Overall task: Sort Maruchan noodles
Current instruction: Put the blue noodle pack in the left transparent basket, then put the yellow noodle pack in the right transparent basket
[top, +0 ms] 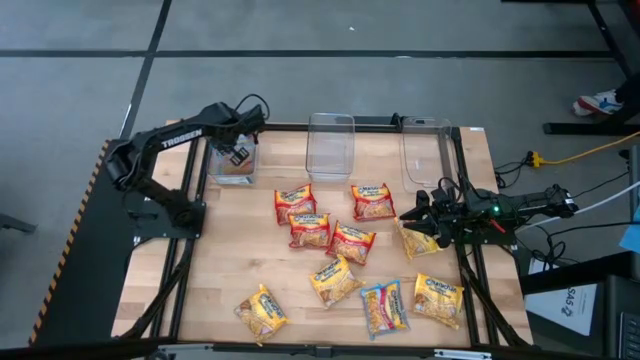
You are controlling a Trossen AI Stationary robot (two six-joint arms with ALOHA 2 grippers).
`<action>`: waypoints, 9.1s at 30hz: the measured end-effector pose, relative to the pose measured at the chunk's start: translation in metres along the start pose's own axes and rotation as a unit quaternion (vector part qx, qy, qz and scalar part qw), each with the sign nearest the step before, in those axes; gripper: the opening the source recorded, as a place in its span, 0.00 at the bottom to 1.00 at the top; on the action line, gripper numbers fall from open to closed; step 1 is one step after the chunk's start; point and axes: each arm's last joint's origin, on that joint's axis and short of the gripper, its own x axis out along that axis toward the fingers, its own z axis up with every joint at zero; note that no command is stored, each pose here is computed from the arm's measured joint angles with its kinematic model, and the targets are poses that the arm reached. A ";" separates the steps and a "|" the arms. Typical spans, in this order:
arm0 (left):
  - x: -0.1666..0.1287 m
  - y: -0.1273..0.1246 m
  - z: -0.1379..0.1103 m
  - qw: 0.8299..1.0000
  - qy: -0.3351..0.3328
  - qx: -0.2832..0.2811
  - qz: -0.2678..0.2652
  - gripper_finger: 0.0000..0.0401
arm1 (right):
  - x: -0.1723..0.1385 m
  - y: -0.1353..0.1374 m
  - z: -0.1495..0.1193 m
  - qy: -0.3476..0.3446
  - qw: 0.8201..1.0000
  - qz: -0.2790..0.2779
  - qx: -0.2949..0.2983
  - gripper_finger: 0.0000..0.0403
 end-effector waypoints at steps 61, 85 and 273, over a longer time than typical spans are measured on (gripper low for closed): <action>-0.185 -0.156 -0.138 0.839 -0.265 -0.038 -0.474 0.16 | 0.041 0.057 0.140 0.189 0.895 -0.394 -0.092 0.39; -0.181 -0.155 -0.139 0.849 -0.263 -0.025 -0.457 0.16 | 0.052 -0.019 0.053 0.548 0.720 -0.402 0.142 0.39; -0.176 -0.153 -0.141 0.863 -0.266 0.021 -0.429 0.16 | 0.018 -0.187 0.110 0.272 0.589 -0.710 0.275 0.38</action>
